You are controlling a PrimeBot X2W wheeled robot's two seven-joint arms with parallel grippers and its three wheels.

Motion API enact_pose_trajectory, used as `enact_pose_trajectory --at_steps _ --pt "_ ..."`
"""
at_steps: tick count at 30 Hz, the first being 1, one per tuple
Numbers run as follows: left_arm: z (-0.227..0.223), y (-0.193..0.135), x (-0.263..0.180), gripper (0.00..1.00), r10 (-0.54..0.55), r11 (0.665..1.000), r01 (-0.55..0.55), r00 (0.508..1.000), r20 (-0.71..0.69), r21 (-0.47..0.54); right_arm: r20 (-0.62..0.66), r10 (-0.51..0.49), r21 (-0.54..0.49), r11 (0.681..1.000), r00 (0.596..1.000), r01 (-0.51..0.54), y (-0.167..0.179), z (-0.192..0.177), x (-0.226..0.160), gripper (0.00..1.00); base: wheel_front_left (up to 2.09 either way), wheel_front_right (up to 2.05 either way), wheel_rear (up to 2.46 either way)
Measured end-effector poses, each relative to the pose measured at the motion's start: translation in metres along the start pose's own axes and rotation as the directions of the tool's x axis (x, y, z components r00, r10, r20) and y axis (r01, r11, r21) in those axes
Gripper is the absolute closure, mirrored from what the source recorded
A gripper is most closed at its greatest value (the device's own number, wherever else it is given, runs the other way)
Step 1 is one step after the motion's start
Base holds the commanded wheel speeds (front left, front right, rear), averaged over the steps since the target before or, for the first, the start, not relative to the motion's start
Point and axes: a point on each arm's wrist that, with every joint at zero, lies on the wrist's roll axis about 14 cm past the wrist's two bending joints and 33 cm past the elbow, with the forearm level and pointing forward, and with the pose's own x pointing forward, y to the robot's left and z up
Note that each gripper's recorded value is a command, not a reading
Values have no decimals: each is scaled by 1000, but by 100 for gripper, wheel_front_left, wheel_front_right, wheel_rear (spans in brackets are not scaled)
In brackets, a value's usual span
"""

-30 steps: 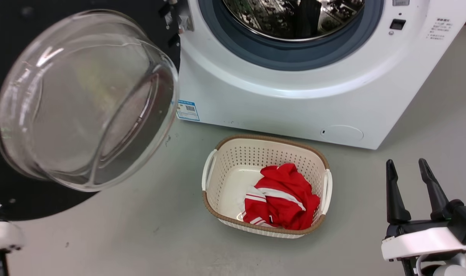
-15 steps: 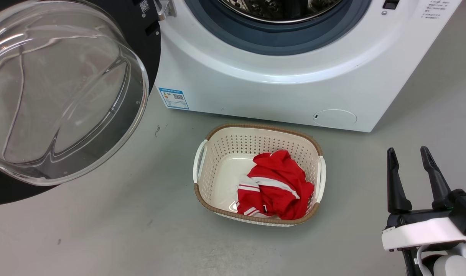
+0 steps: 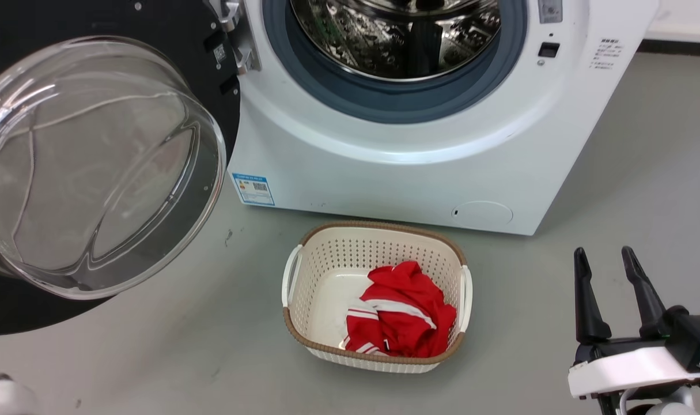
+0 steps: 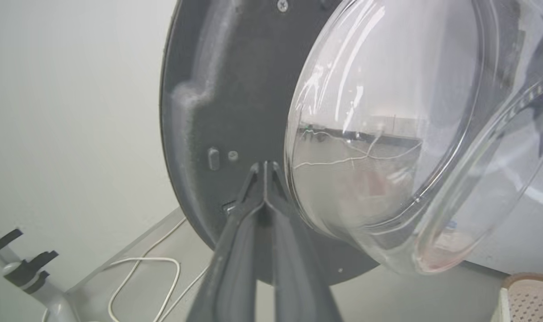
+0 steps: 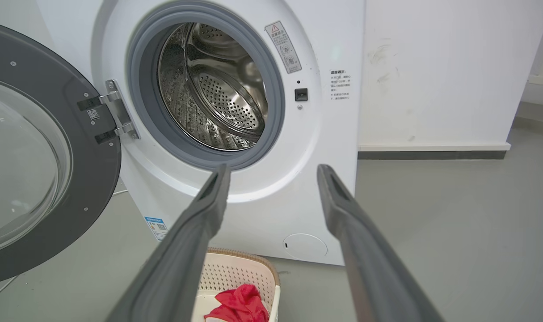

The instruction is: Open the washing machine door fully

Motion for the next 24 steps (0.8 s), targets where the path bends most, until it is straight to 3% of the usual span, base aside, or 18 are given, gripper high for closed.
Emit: enact_pose_trajectory --at_steps 1,2,5,13,24 --pt "0 -8 -8 100 -13 1000 13 1000 4 -19 3 0 -1 1000 1000 0 0 2 -2 0 0 0 0" --pt "0 -17 -16 85 -29 999 29 1000 7 -34 8 -1 -3 1000 1000 1 0 4 -4 0 0 0 0" --pt "2 -48 -40 0 -79 993 81 997 17 -91 18 2 -8 1000 1000 -2 2 9 -11 0 0 0 0" --pt "30 -109 -71 0 -233 956 247 967 103 -157 50 2 -27 1000 999 -1 4 23 -26 0 0 0 0" --pt "57 -195 -80 0 -467 847 500 863 194 -181 78 -49 -82 995 996 55 -12 41 -44 0 0 0 0"
